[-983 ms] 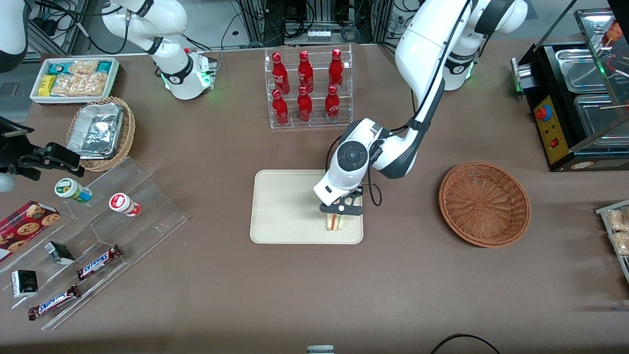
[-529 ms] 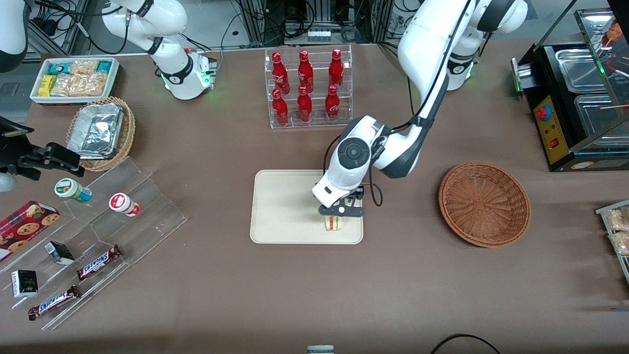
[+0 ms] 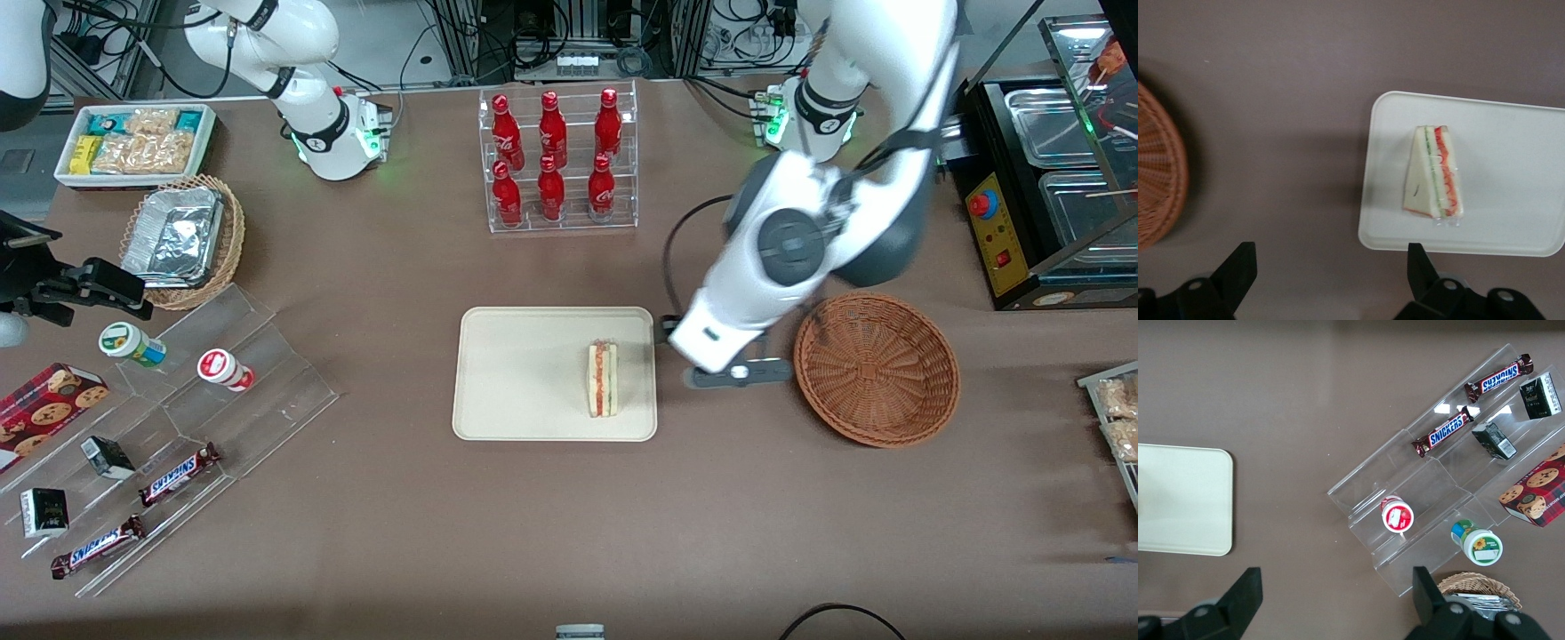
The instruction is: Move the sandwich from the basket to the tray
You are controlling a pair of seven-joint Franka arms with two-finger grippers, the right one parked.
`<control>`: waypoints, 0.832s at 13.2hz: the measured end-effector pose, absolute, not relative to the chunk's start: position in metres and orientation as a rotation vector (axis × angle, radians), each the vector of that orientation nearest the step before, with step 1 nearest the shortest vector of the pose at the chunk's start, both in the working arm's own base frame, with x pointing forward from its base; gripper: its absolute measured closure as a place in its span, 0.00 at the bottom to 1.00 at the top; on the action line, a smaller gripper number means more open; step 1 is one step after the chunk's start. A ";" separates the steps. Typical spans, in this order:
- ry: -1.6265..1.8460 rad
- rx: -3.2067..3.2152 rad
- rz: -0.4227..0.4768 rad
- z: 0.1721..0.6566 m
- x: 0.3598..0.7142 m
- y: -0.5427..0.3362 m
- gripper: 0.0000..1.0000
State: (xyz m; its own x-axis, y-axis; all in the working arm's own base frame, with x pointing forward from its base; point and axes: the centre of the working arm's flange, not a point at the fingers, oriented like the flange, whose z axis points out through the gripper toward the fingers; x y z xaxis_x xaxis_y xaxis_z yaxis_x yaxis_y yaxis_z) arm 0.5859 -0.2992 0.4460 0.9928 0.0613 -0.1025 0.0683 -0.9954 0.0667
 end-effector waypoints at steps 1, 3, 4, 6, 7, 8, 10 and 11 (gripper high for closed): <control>0.077 3.060 -0.137 0.460 0.588 -0.275 0.00; 0.017 3.061 -0.118 0.483 0.586 -0.215 0.00; -0.018 3.083 -0.119 0.494 0.581 -0.185 0.00; -0.054 3.156 -0.129 0.517 0.569 -0.144 0.00; -0.047 3.177 -0.117 0.530 0.563 -0.132 0.00; -0.041 3.185 -0.109 0.541 0.558 -0.122 0.00; -0.048 3.183 -0.100 0.561 0.549 -0.099 0.00; -0.047 3.180 -0.092 0.571 0.545 -0.083 0.00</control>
State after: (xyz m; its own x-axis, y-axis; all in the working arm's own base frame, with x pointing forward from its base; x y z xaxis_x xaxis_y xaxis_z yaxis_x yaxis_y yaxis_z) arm 0.5450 -0.0825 0.5708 0.9979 -0.0287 -0.0581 -0.0310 -0.9988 -0.0391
